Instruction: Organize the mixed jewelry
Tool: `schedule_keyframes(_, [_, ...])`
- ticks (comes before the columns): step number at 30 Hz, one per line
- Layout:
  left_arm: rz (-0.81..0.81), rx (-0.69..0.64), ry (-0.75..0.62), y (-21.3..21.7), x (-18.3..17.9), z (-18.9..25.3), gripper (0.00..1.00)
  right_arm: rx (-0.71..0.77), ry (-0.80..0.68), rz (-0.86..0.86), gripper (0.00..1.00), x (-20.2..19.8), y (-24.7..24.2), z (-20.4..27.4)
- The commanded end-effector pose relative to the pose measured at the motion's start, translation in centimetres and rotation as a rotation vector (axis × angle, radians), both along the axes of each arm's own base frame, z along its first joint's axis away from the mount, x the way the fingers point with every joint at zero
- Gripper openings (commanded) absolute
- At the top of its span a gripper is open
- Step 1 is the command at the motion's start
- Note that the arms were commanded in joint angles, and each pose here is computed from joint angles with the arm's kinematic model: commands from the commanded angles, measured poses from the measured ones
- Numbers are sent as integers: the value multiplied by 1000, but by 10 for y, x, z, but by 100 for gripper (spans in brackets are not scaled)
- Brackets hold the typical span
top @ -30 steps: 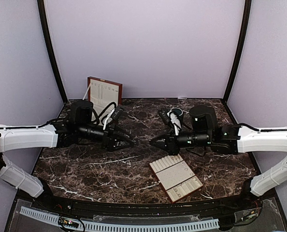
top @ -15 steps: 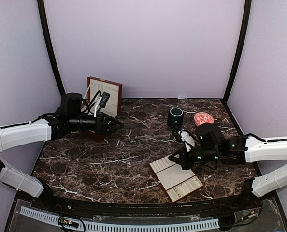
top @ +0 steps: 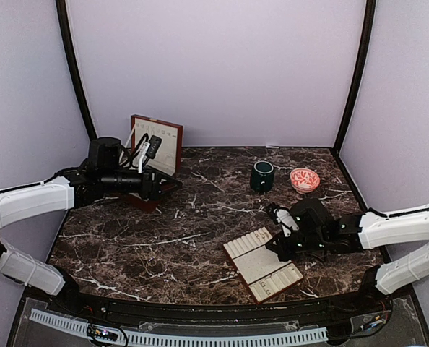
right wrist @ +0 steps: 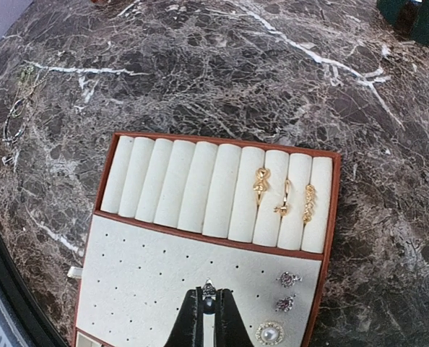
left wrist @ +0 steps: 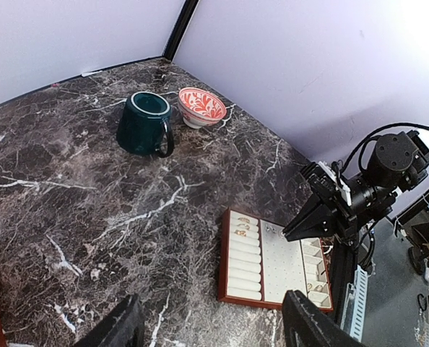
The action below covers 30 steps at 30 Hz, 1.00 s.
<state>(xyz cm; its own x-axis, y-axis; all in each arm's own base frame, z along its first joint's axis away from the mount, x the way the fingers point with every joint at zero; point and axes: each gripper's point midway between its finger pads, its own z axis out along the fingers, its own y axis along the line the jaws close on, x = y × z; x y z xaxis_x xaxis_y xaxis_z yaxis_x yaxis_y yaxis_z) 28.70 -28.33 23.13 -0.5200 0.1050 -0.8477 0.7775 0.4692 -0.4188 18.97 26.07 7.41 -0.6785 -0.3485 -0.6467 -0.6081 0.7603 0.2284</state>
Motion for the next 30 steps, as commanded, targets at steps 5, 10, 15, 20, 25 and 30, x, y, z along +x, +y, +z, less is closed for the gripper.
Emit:
schedule_keyframes(5, [-3,-15,-32,3,-2,12,68,0,-25,-57,0,17,-3,-6])
schedule_keyframes(10, [-7,-18,-24,2,-3,11,68,-31,-28,-73,0,21,-6,-12])
schedule_keyframes(15, [-6,-17,-23,2,-3,10,68,-58,-26,-85,0,23,-10,-18])
schedule_keyframes(20, [-4,-17,-24,3,-3,10,68,-74,-30,-99,0,25,-13,-21])
schedule_keyframes(25, [-4,-18,-26,3,-3,11,68,-82,-20,-98,0,24,-13,-25])
schedule_keyframes(30, [-5,-19,-26,3,-3,11,68,-98,-15,-100,0,23,-16,-29])
